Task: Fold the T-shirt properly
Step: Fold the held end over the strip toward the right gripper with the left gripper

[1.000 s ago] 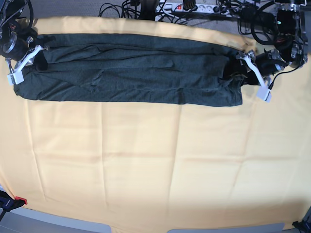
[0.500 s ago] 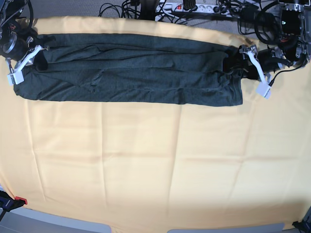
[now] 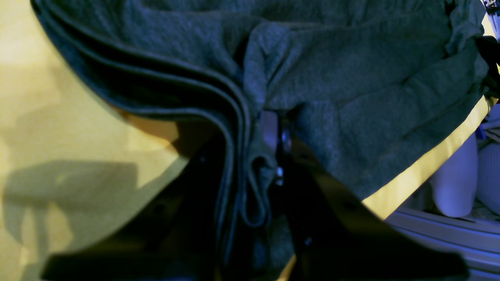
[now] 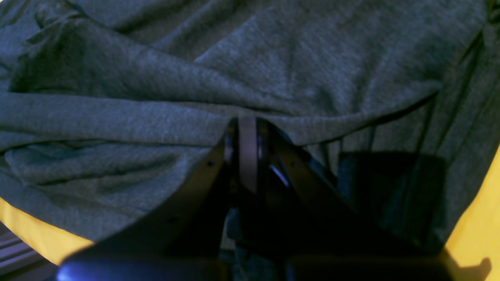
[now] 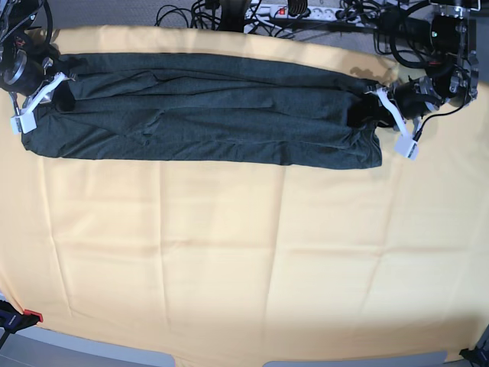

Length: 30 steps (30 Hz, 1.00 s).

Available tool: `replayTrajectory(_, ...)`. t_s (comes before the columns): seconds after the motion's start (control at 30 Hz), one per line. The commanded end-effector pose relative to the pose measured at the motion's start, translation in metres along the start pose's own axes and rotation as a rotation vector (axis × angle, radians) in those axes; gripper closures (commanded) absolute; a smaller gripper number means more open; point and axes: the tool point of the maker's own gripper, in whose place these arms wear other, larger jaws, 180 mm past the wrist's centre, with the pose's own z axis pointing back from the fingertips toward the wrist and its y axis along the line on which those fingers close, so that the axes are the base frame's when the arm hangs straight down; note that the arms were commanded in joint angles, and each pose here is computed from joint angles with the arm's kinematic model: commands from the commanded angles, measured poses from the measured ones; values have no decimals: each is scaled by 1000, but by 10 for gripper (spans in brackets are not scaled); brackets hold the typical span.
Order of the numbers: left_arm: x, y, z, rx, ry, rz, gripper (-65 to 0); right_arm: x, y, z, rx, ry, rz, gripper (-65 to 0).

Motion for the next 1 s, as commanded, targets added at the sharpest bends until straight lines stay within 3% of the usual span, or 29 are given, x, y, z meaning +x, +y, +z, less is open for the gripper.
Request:
replayTrajectory(0.0,10,2,6,8,-16,-20,0,4,-4,5,-12,1,20,0)
replayTrajectory(0.47,40,-69,19,-364,-115,-145,0,4,-4,5,-12,2,20,0)
replayTrajectory(0.63,50,-92,20,-418,-160,-199,0,4,-4,5,-12,1,20,0)
replayTrajectory(0.97,52,-119,0,-489,-236,-150,0,4,-4,5,-12,1,20,0)
